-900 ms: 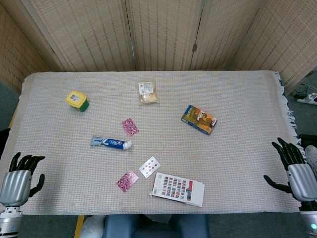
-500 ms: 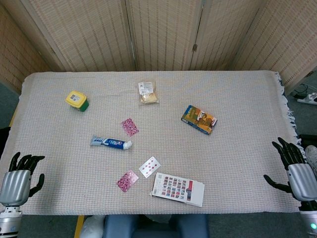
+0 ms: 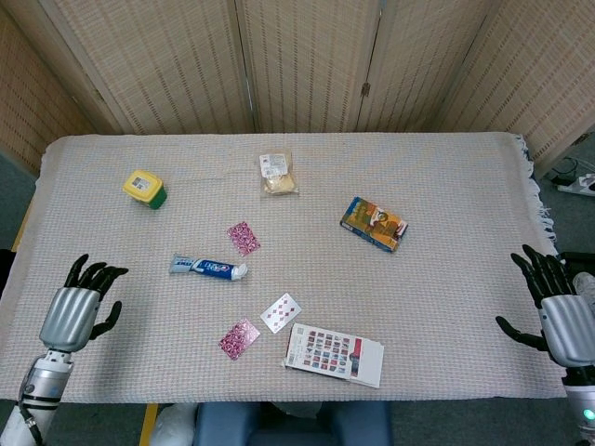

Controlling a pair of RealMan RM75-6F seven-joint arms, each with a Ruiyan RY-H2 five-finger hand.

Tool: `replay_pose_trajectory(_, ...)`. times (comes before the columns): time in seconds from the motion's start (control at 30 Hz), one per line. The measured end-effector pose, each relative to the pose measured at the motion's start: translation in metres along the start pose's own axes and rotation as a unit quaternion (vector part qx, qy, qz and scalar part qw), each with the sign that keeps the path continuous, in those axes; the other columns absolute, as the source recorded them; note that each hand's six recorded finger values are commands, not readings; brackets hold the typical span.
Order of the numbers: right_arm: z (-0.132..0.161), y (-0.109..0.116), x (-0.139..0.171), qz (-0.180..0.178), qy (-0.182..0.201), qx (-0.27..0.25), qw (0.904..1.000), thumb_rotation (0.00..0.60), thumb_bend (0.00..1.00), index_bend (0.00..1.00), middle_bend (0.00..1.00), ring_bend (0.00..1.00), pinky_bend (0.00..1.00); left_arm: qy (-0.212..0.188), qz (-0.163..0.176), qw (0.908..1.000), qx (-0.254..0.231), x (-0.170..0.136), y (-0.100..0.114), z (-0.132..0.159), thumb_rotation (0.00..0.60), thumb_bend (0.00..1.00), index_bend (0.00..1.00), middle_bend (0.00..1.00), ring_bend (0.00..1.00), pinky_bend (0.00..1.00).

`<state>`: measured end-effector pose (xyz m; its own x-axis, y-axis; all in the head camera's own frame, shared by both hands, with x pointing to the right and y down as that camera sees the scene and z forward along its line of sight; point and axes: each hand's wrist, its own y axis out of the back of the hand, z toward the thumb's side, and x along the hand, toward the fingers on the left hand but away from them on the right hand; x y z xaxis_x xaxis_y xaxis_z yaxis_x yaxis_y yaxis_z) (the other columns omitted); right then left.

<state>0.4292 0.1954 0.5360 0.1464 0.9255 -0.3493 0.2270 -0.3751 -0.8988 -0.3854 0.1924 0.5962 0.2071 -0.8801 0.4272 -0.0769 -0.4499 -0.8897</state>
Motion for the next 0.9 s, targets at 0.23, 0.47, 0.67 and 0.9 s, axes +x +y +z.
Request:
replay_pose_trajectory(0.23, 0.01, 0.004, -0.007, 0.003, 0.014, 0.007, 0.9999, 0.6, 0.27, 0.0, 0.0, 0.0, 0.0, -0.068, -0.035, 0.997, -0.011, 0.051, -0.021, 0.046, 0.6, 0.53, 0.25, 0.29, 0.19, 0.05)
replay_pose_trajectory(0.47, 0.006, 0.004, -0.005, 0.005, 0.007, 0.003, 1.0, 0.6, 0.27, 0.0, 0.0, 0.0, 0.0, -0.088, -0.072, 0.9935, -0.001, 0.086, -0.048, 0.073, 0.6, 0.42, 0.27, 0.28, 0.19, 0.05)
replay_pose_trajectory(0.67, 0.0, 0.004, -0.003, 0.004, -0.002, 0.0, 1.0, 0.6, 0.27, 0.0, 0.0, 0.0, 0.0, -0.075, -0.107, 0.9912, 0.023, 0.113, -0.074, 0.079, 0.6, 0.32, 0.28, 0.28, 0.2, 0.05)
replay_pose_trajectory(0.9, -0.002, 0.002, -0.004, 0.008, -0.004, -0.003, 1.0, 0.6, 0.27, 0.0, 0.0, 0.0, 0.0, -0.054, -0.122, 0.9903, 0.041, 0.131, -0.097, 0.081, 0.6, 0.29, 0.33, 0.31, 0.25, 0.08)
